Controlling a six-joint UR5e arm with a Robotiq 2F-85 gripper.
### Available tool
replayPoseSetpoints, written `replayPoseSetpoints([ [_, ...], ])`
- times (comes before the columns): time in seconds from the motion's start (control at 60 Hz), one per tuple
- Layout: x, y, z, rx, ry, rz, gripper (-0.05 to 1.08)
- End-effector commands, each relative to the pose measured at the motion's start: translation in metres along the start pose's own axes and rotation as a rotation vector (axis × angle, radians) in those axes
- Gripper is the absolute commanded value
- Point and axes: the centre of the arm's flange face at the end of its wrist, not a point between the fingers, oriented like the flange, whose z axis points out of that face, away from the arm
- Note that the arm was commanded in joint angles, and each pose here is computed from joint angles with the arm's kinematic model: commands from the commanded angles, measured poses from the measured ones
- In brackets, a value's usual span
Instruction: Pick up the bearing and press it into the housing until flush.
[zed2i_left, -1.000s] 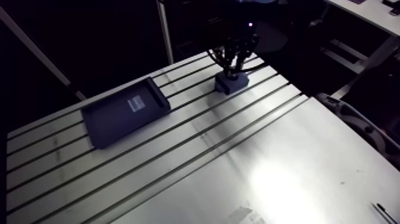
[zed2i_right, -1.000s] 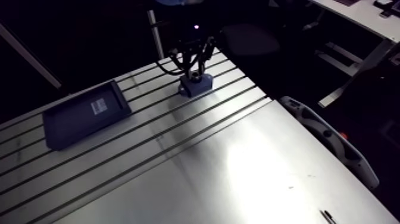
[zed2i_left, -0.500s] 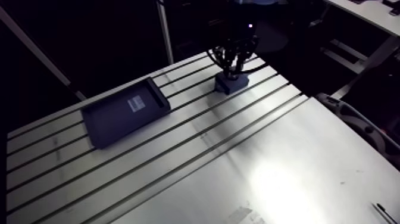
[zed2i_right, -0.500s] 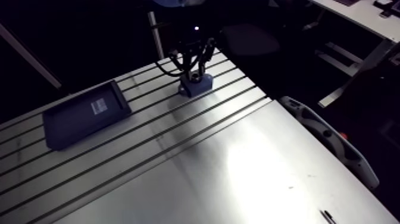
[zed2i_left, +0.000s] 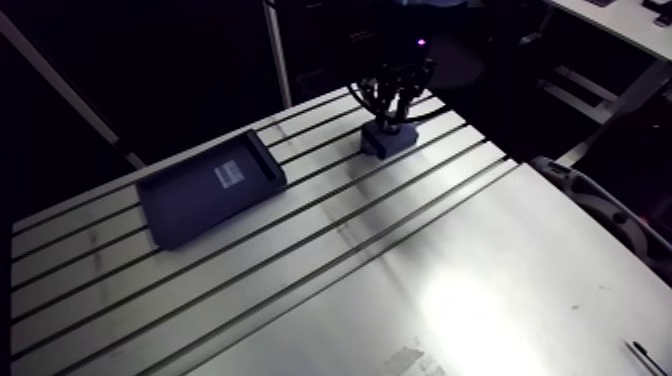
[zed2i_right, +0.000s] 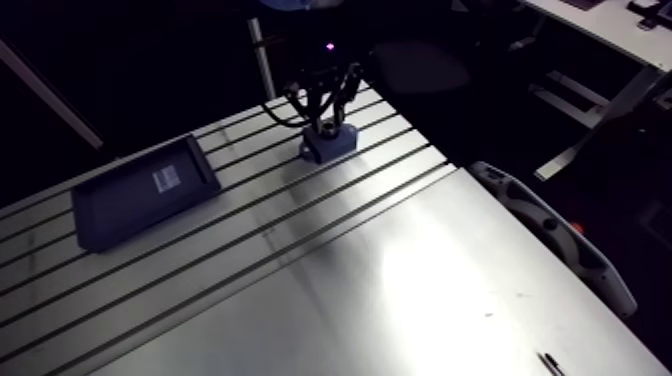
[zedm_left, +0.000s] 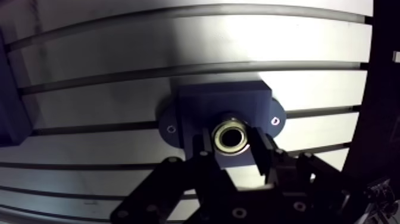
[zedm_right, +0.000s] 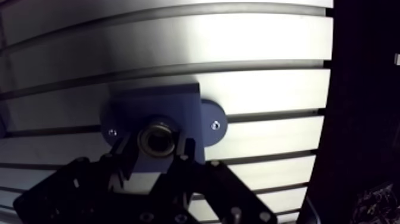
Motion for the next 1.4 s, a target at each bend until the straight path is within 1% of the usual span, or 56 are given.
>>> replayPoseSetpoints([
  [0.017, -0.0012, -0.0006, 0.0004, 0.000, -0.002, 0.000, 0.67],
  [0.183, -0.0033, -0.0020, 0.0026, 0.004, -0.006, 0.000, 0.67],
  [0.45, -0.0014, -0.0011, 0.0030, 0.003, -0.005, 0.000, 0.67],
  [0.6, 0.0002, -0.0007, 0.0026, 0.000, -0.005, -0.002, 0.67],
  [0.617, -0.0002, 0.0003, 0.0028, -0.003, -0.007, -0.001, 0.67],
  [0.717, -0.0005, -0.0001, 0.0042, -0.009, -0.012, 0.000, 0.67],
  [0.933, -0.0008, -0.0001, 0.0036, -0.010, -0.013, -0.002, 0.67],
  [1.217, -0.0029, -0.0014, 0.0058, -0.007, -0.018, -0.001, 0.67],
  [1.4, -0.0008, -0.0066, 0.0039, -0.010, -0.014, -0.010, 0.67],
])
